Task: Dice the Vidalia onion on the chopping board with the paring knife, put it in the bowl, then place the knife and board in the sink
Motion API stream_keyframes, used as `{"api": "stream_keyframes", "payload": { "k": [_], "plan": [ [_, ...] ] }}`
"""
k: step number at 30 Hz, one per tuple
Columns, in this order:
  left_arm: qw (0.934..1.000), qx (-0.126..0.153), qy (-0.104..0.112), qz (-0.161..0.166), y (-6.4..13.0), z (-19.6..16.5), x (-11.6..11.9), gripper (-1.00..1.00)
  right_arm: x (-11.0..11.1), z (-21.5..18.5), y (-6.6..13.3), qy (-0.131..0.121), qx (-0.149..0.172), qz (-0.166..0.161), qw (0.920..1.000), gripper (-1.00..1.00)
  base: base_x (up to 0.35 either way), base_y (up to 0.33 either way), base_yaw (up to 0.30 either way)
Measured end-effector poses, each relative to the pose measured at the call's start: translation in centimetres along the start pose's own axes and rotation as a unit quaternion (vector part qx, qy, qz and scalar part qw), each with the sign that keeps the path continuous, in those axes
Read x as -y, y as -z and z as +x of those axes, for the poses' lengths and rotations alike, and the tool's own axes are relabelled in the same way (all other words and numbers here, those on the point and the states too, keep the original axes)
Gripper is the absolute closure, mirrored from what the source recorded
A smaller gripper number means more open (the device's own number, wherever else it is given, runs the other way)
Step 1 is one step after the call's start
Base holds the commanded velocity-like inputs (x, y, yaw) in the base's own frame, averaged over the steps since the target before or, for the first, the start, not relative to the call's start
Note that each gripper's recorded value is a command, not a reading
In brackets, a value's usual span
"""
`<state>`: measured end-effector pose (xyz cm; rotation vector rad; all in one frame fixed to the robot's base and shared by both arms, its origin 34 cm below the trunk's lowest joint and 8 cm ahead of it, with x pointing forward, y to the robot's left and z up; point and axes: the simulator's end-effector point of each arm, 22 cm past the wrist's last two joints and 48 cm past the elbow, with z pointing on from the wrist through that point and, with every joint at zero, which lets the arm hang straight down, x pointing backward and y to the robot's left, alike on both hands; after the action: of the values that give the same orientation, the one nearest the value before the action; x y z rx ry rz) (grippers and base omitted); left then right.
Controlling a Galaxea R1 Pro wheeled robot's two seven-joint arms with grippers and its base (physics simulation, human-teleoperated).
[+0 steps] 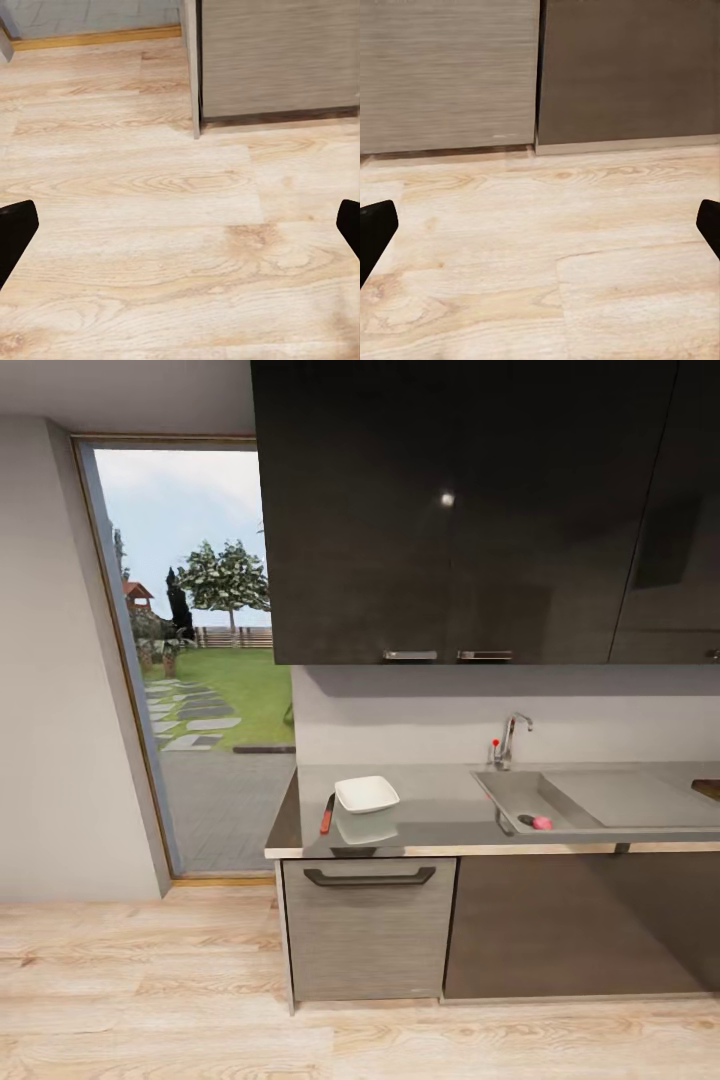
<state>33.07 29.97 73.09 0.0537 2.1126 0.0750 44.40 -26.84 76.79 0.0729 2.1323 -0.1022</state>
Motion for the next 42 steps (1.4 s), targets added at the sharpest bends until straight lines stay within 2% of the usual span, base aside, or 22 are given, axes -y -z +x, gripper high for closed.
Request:
{"api": "stream_keyframes", "payload": {
  "k": [16,42],
  "plan": [
    [1.0,-0.003,-0.002,0.002,0.1,0.2,0.0,-1.0,0.0,0.3,0.0,0.0,-0.004,0.0,1.0,-1.0,0.0,0.0,0.0],
    [0.9997,-0.023,-0.002,0.003,0.6,1.5,0.1,-1.0,0.0,2.0,0.1,0.003,-0.025,0.0,0.9997,-1.0,0.0,0.0,0.0]
  ]
}}
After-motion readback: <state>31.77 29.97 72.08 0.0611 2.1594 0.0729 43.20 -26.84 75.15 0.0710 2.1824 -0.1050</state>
